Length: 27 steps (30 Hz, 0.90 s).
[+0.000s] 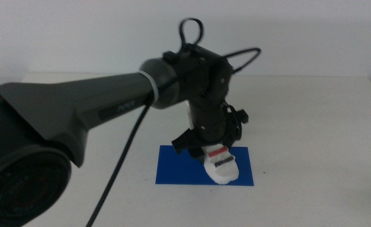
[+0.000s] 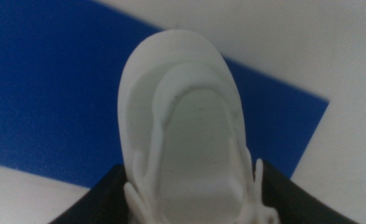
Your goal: Use one arm to grab the shoe from the table and place it on the mat.
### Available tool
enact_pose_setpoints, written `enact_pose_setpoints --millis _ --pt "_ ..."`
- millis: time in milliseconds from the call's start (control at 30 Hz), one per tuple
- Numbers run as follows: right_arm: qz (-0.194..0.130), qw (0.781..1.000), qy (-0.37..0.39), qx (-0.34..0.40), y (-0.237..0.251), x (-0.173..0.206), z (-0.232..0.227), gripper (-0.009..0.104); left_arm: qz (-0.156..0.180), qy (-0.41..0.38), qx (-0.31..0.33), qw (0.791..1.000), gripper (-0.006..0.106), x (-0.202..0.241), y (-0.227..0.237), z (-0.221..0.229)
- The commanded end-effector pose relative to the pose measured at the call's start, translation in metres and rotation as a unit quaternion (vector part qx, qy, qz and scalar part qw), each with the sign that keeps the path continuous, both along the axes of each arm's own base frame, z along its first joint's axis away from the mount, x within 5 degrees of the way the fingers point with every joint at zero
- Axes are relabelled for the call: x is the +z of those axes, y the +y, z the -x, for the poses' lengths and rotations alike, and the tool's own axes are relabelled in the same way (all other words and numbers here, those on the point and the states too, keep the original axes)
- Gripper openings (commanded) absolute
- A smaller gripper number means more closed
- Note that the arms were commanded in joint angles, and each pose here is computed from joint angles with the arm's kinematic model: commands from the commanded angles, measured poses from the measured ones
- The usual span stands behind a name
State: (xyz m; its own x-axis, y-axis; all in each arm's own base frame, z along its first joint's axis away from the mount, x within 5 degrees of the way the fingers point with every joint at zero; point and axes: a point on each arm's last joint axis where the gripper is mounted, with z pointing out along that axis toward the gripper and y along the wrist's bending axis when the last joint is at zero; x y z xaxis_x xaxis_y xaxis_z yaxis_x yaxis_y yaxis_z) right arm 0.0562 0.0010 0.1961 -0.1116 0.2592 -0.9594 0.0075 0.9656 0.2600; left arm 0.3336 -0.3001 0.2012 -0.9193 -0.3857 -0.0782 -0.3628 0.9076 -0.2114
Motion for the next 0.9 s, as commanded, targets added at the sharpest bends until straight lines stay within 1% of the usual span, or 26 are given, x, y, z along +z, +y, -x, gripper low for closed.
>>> enact_pose_setpoints --millis 0,33,67,100,133,167,200,233,267,300,367,400,467,567,600,633,767,867 --pt "0.006 1.000 -0.006 0.001 0.000 0.000 0.000 0.079 -0.014 -0.019 -0.027 0.999 -0.002 0.005 -0.002 0.001" --pt "0.006 1.000 -0.006 0.001 0.000 0.000 0.000 0.079 -0.022 -0.025 -0.064 0.997 -0.002 0.005 -0.003 0.002" --pt "0.006 1.000 -0.006 0.001 0.000 0.000 0.000 0.079 -0.030 -0.036 -0.119 0.992 -0.002 0.005 -0.003 0.002" --pt "0.006 1.000 -0.006 0.001 0.000 0.000 0.000 0.079 -0.040 -0.051 -0.192 0.979 -0.002 0.005 -0.004 0.001" --pt "0.006 1.000 -0.006 0.001 0.000 0.000 0.000 0.079 -0.052 -0.062 -0.261 0.962 -0.002 0.005 -0.004 0.001" --pt "0.006 1.000 -0.006 0.001 0.000 0.000 0.000 0.079 -0.071 -0.071 -0.355 0.930 -0.002 0.005 -0.003 0.002" --pt "0.006 1.000 -0.006 0.001 0.000 0.000 0.000 0.079 -0.090 -0.072 -0.453 0.884 -0.002 0.004 -0.002 0.004" --pt "0.006 1.000 -0.006 0.001 0.000 0.000 0.000 0.079 -0.104 -0.071 -0.527 0.840 -0.002 0.003 -0.001 0.006" --pt "0.006 1.000 -0.006 0.001 0.000 0.000 0.000 0.079 -0.116 -0.067 -0.612 0.779 -0.002 0.003 0.001 0.008" --pt "0.006 1.000 -0.006 0.001 0.000 0.000 0.000 0.079 -0.123 -0.059 -0.682 0.719 -0.002 0.002 0.003 0.010" --pt "0.006 1.000 -0.006 0.001 0.000 0.000 0.000 0.079 -0.130 -0.048 -0.766 0.627 -0.002 0.002 0.007 0.013" --pt "0.006 1.000 -0.006 0.001 0.000 0.000 0.000 0.079 -0.127 -0.053 -0.792 0.594 -0.002 0.002 0.006 0.013" --pt "0.006 1.000 -0.006 0.001 0.000 0.000 0.000 0.079 -0.114 -0.060 -0.823 0.554 -0.002 0.002 0.004 0.015" --pt "0.006 1.000 -0.006 0.001 0.000 0.000 0.000 0.079 -0.119 -0.081 -0.862 0.486 -0.002 0.001 0.003 0.013" --pt "0.006 1.000 -0.006 0.001 0.000 0.000 0.000 0.079 -0.121 -0.089 -0.866 0.477 -0.002 0.001 0.003 0.011" --pt "0.006 1.000 -0.006 0.001 0.000 0.000 0.000 0.079 -0.123 -0.095 -0.864 0.479 -0.002 0.001 0.002 0.010" --pt "0.006 1.000 -0.006 0.001 0.000 0.000 0.000 0.079 -0.120 -0.133 -0.852 0.492 -0.002 0.003 -0.001 0.003" --pt "0.006 1.000 -0.006 0.001 0.000 0.000 0.000 0.079 -0.107 -0.155 -0.840 0.509 -0.002 0.003 -0.001 0.000"
